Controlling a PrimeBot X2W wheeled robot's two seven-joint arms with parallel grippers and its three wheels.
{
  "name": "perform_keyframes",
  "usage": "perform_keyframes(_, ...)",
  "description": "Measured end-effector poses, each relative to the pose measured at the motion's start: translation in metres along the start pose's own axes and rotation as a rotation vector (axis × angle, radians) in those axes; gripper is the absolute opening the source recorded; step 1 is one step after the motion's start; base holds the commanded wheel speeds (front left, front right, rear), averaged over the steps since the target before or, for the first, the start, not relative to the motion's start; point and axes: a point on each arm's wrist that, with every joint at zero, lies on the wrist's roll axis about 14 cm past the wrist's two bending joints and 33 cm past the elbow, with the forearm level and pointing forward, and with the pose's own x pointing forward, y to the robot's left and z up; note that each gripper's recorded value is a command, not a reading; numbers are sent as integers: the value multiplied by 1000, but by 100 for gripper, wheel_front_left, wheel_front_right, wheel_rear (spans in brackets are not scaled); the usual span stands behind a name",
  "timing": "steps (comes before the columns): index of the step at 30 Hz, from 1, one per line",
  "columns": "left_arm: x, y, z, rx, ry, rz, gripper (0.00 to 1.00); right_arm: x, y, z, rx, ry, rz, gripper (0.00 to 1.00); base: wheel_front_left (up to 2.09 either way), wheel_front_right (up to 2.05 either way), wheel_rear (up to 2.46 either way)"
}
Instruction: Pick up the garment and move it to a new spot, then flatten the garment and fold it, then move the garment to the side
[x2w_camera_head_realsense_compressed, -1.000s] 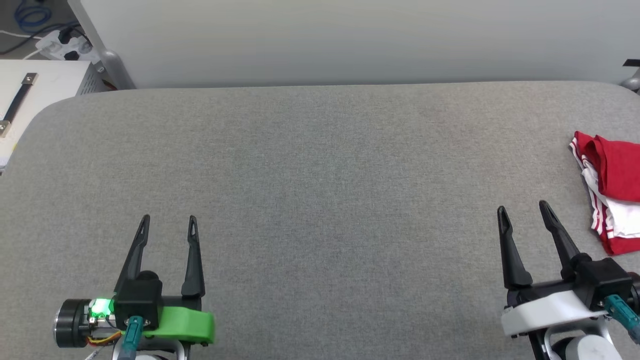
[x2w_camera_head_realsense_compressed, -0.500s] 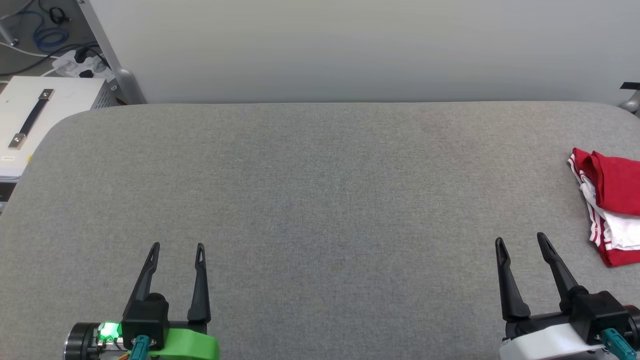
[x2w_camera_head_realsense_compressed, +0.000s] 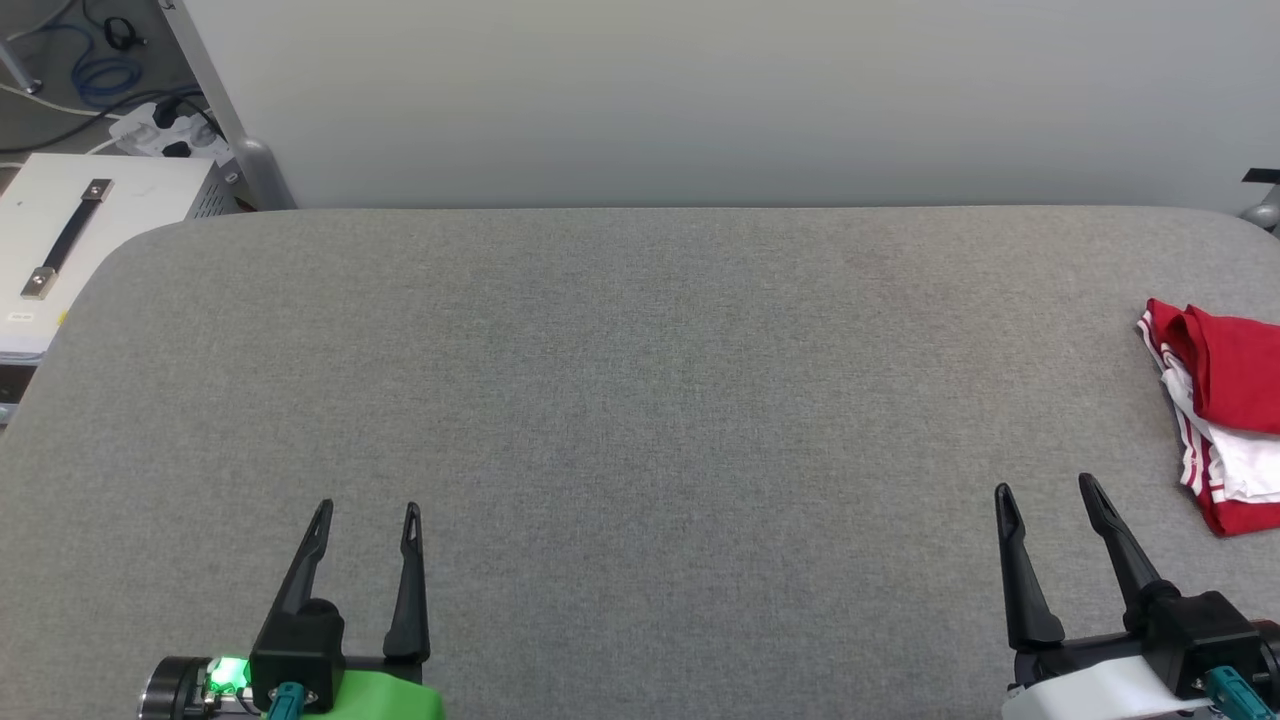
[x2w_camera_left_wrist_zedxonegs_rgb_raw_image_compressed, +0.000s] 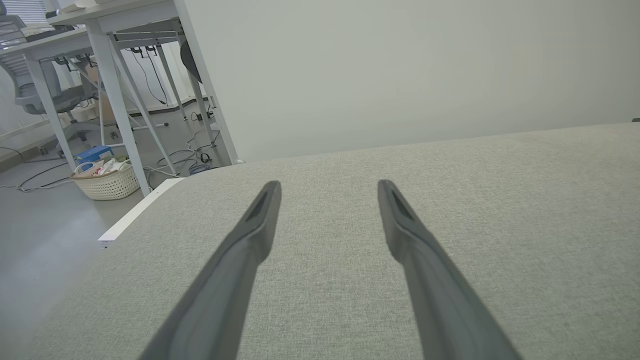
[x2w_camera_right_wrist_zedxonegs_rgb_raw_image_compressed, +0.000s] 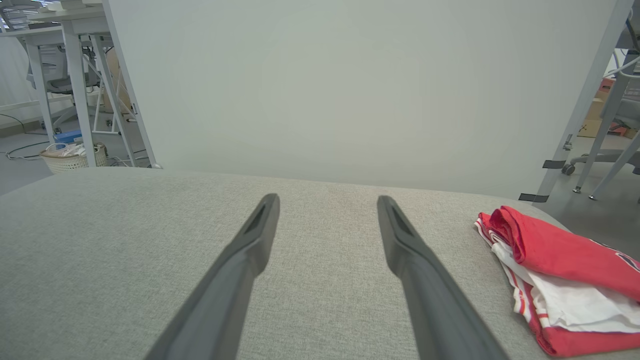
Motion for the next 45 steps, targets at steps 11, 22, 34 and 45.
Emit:
perform_keyframes(11, 1, -1, 0, -2, 5, -3, 0, 0, -1, -1, -2, 8, -1, 0, 0, 0, 0)
perform_keyframes(22, 2, -2, -2, -7, 23, -1, 0, -1, -2, -4, -3, 29, -6, 0, 0, 0, 0)
perform_keyframes(34, 5, -4, -3, -17, 39, -4, 0, -1, -4, -7, -5, 52, -11, 0, 0, 0, 0)
perform_keyframes(45, 8, -4, -3, -20, 48, -2, 0, 0, -5, -9, -7, 69, -14, 0, 0, 0, 0)
